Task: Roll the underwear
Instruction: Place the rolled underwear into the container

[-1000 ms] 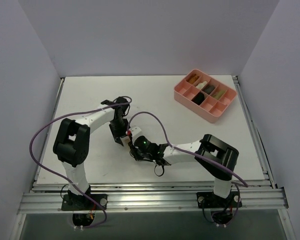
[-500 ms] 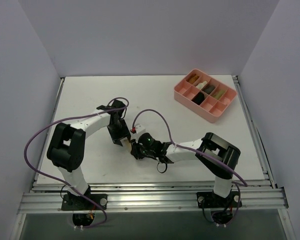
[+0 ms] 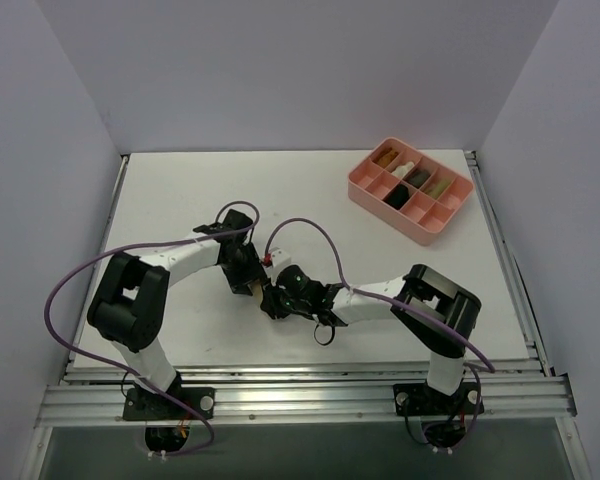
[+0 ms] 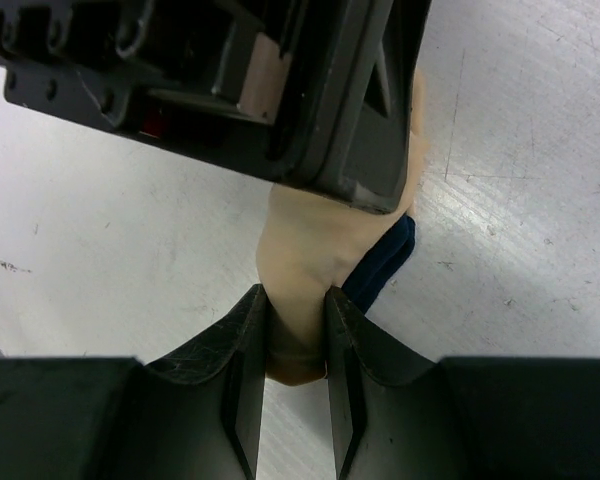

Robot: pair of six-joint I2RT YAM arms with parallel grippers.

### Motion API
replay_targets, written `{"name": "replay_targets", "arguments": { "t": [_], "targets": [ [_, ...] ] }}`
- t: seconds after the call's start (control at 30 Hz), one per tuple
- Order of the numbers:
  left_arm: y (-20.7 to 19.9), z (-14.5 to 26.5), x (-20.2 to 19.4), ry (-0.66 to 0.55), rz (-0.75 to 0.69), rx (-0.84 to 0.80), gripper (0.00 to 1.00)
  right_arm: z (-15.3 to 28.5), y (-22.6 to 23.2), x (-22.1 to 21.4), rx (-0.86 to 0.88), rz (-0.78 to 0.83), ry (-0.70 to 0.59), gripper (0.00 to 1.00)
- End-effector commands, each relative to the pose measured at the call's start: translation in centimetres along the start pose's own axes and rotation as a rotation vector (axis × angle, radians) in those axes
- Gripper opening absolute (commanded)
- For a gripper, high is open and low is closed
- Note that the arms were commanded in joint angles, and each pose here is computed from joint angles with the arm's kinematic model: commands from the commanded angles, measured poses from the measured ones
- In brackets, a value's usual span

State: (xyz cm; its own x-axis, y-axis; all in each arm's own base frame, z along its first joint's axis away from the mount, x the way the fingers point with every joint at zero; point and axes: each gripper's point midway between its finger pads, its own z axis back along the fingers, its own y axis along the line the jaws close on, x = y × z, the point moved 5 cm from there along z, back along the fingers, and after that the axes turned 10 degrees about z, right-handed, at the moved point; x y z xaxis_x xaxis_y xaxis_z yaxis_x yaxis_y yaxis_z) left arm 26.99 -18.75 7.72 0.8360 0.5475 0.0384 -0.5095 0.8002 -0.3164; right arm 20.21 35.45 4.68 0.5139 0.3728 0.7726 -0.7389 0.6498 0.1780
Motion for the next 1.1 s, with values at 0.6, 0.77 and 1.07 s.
{"name": "replay_targets", "arguments": {
  "t": [0.6, 0.77, 1.07],
  "targets": [
    [1.5, -2.1, -1.1, 0.004, -0.016, 0.076, 0.27, 2.2, -2.0, -4.1, -0.061, -0.077, 0.218, 0.34],
    [2.2, -2.8, -1.3, 0.005, -0.021, 0.113, 0.26, 3.4, -2.1, -1.5, -0.058, -0.115, 0.143, 0.43],
    [2.3, -3.2, -1.6, -0.002, -0.025, 0.138, 0.26, 4.9, -3.8, 2.7, -0.027, -0.217, 0.019, 0.5]
  ]
}}
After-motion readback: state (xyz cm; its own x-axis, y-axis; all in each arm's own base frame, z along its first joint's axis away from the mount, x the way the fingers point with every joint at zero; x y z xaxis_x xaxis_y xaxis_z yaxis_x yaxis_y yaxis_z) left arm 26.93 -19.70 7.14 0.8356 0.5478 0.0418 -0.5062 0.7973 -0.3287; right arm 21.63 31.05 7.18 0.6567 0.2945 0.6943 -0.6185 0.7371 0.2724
